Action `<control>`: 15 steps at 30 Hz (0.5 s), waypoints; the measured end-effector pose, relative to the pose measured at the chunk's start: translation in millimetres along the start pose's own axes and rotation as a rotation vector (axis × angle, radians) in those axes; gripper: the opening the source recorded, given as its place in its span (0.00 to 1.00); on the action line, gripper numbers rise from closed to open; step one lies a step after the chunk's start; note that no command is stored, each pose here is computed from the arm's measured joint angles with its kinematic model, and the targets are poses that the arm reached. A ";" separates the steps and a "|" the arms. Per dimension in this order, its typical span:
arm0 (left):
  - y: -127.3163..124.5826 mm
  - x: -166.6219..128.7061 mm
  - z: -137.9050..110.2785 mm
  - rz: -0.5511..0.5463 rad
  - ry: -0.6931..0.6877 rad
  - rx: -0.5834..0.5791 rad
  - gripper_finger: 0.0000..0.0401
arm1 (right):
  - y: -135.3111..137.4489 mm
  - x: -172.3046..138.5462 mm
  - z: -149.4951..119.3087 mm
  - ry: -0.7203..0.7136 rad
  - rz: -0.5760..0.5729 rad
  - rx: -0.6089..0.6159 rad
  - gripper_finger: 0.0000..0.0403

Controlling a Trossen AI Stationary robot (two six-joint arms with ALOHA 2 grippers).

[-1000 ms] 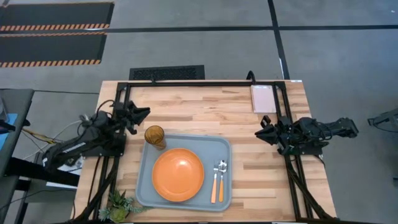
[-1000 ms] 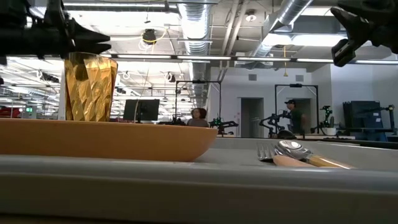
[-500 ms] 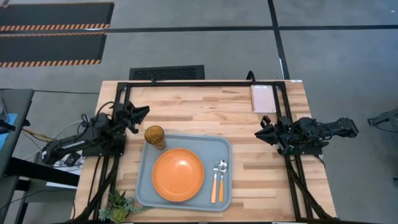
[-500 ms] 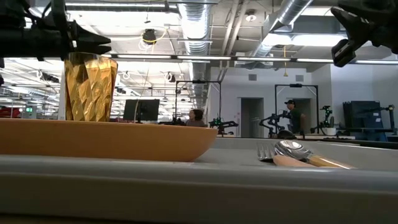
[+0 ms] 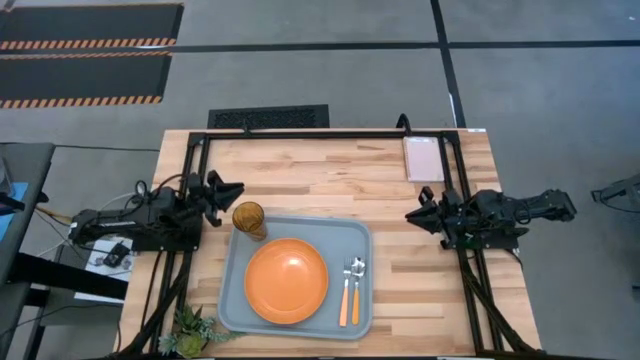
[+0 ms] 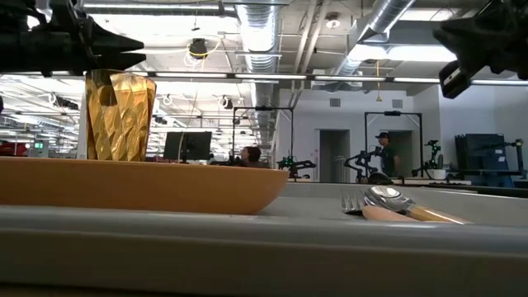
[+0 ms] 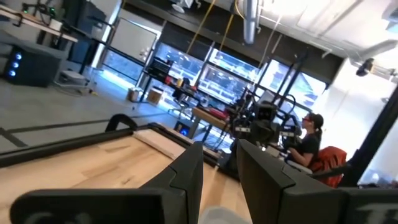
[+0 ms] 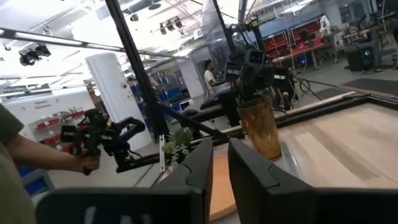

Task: Pick and place plate/cup/fork/spoon on tray
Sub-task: Adjust the gray serving tray

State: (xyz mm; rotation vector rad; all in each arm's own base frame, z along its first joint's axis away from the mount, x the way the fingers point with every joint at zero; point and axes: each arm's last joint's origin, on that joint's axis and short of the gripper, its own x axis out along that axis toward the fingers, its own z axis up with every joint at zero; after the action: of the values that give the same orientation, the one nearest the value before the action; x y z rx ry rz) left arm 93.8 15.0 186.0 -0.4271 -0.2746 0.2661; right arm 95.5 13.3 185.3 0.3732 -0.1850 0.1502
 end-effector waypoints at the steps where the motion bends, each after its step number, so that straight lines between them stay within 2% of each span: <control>1: 0.2 0.0 0.1 0.006 -0.003 -0.006 0.22 | -0.2 0.0 -0.4 0.005 -0.001 0.000 0.19; 7: 1.3 0.0 -0.8 0.032 -0.003 -0.032 0.22 | -0.6 0.0 -1.5 0.016 -0.006 0.001 0.19; 15: 4.7 -0.5 -8.5 0.061 0.076 -0.027 0.22 | -3.0 -0.5 -9.2 0.096 -0.028 -0.001 0.19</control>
State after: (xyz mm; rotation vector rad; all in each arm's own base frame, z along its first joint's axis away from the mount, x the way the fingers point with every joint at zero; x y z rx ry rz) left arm 95.2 15.8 176.4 -0.4722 -0.1916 0.3057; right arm 97.0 13.9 175.8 0.3665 -0.0851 0.1400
